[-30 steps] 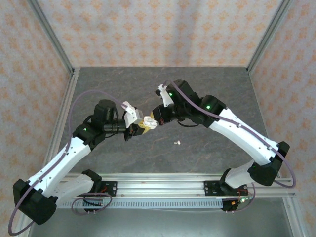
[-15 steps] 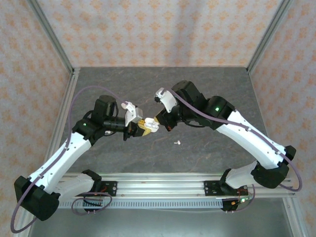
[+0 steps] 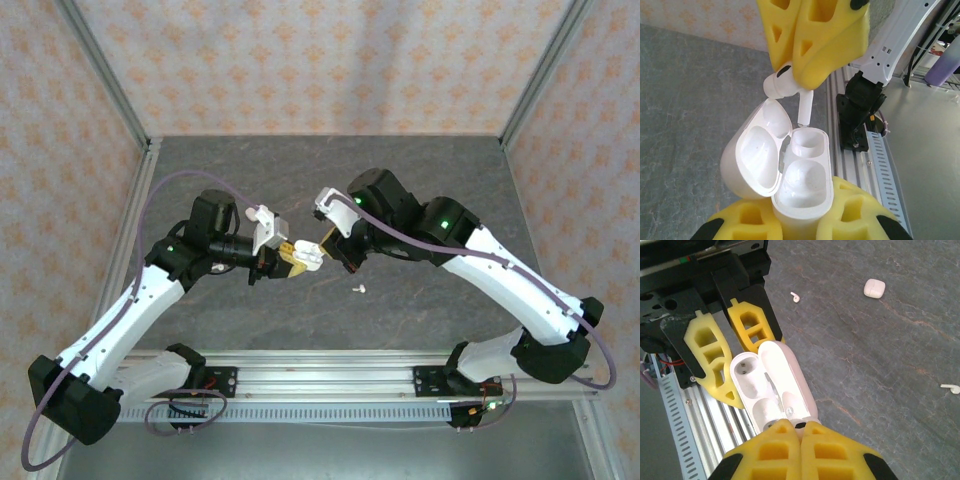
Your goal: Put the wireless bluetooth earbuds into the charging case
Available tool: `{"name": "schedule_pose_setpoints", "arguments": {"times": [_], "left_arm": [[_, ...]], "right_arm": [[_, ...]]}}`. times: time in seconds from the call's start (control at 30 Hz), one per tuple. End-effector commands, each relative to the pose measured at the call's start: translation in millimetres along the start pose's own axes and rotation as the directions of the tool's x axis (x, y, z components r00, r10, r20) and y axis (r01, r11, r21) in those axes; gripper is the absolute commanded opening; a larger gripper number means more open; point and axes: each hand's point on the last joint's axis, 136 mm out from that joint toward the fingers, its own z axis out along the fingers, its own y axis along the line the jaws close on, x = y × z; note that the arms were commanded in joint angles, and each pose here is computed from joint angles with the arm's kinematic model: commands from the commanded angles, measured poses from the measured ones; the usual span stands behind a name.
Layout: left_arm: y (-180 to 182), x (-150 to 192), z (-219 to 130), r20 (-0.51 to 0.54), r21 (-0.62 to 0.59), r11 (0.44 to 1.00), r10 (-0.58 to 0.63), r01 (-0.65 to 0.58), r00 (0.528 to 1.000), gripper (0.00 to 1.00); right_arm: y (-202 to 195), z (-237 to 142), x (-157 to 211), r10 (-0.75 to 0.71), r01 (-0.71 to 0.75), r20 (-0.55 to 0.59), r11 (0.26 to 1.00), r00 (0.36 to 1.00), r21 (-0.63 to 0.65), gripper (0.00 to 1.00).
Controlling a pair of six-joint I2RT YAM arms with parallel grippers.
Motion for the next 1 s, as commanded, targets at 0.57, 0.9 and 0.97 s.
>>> {"name": "schedule_pose_setpoints", "arguments": {"times": [0.57,0.9,0.97], "left_arm": [[-13,-25,-8,0.046,0.062,0.998,0.021,-0.024,0.999,0.00],[-15,-28,-9,0.047,0.068,0.997,0.021,-0.024,0.999,0.00],[-15,-27,-10,0.044,0.067,0.997,0.020,-0.023,0.999,0.00]], "right_arm": [[22,-5,3,-0.088,0.089,0.014,0.992,0.996,-0.093,0.02],[36,2,5,-0.168,0.180,0.088,0.970,0.982,-0.166,0.04],[36,3,3,-0.170,0.187,0.108,0.968,0.979,-0.166,0.08]]}}
